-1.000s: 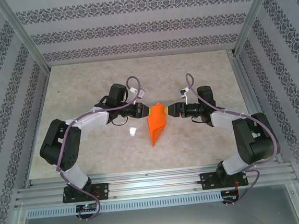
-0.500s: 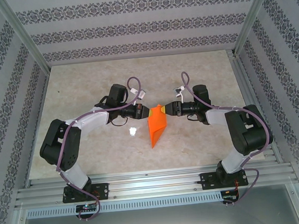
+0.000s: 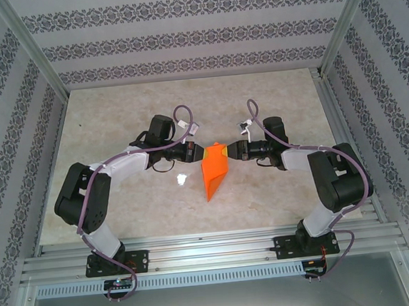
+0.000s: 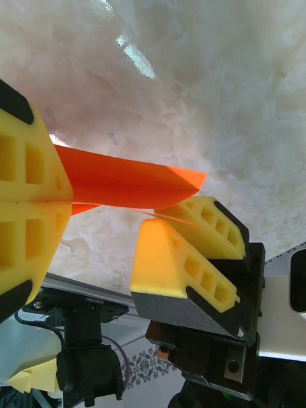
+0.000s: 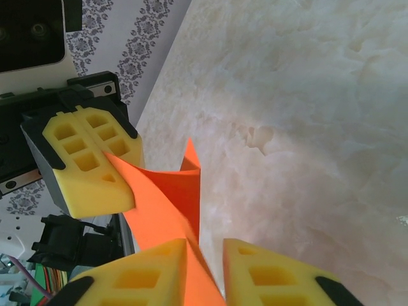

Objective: Fold a paper plane with a square sheet of paper (fold left side to right side)
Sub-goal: Place the paper at the center of the table, then fold the wing for the fifth time at the center of the table.

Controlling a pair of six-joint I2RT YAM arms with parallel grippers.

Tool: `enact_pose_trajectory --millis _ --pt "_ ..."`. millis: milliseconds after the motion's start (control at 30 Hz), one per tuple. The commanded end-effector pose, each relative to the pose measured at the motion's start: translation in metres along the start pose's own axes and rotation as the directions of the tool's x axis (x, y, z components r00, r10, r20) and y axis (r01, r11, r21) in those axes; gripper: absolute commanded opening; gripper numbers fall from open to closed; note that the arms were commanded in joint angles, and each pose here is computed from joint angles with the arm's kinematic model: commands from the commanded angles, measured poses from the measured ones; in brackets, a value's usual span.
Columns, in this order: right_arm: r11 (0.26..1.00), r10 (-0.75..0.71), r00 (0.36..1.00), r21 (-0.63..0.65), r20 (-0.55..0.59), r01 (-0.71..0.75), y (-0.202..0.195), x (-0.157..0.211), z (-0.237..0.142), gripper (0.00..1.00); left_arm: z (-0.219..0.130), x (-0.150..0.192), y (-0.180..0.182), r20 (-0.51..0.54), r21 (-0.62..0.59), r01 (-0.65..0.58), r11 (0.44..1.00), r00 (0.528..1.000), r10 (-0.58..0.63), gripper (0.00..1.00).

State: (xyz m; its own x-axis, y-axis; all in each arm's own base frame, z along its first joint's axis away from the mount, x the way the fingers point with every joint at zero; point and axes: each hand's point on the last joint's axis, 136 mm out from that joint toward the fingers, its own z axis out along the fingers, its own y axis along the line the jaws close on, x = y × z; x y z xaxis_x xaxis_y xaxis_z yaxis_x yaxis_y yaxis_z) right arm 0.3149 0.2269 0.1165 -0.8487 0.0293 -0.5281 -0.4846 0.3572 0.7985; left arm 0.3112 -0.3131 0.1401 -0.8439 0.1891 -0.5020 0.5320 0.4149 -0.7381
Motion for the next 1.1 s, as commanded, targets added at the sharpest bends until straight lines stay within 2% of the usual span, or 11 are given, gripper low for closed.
enact_pose_trajectory --millis 0,233,333,467,500,633,733,900,1067 --pt "0.998 -0.067 0.998 0.003 -0.003 0.067 0.009 -0.005 -0.002 0.17 0.003 0.000 0.009 -0.008 -0.020 -0.008 1.000 1.000 0.008 0.00" --pt "0.998 -0.048 0.999 0.028 -0.012 0.048 0.005 -0.001 -0.003 0.04 0.006 0.002 0.016 -0.017 -0.035 -0.003 0.999 1.000 0.003 0.07" --pt "0.998 -0.025 1.000 0.050 -0.018 0.026 0.001 0.000 -0.003 0.00 0.003 0.001 0.020 -0.010 -0.075 -0.013 0.997 1.000 0.012 0.23" --pt "0.992 0.034 0.999 0.119 -0.025 -0.031 -0.006 0.003 -0.005 0.00 -0.016 -0.008 0.023 0.035 -0.188 -0.055 0.981 0.997 0.062 0.52" --pt "0.990 0.047 0.999 0.135 -0.025 -0.043 -0.007 0.004 -0.005 0.00 -0.023 -0.010 0.022 0.050 -0.225 -0.071 0.972 0.995 0.084 0.55" --pt "0.959 0.149 0.988 0.247 -0.027 -0.138 -0.023 0.011 -0.008 0.00 -0.047 -0.011 0.019 0.095 -0.348 -0.109 0.931 0.984 0.150 0.59" --pt "0.926 0.254 0.967 0.294 -0.028 -0.235 -0.035 0.017 -0.006 0.00 -0.051 0.003 0.004 0.070 -0.404 -0.168 0.899 0.974 0.214 0.58" --pt "0.879 0.360 0.933 0.334 0.001 -0.340 -0.040 0.017 -0.006 0.00 -0.030 0.045 -0.015 -0.044 -0.466 -0.284 0.838 0.953 0.298 0.58" --pt "0.844 0.418 0.908 0.363 0.019 -0.396 -0.039 0.013 -0.008 0.00 0.000 0.078 -0.024 -0.133 -0.495 -0.343 0.799 0.938 0.320 0.59"
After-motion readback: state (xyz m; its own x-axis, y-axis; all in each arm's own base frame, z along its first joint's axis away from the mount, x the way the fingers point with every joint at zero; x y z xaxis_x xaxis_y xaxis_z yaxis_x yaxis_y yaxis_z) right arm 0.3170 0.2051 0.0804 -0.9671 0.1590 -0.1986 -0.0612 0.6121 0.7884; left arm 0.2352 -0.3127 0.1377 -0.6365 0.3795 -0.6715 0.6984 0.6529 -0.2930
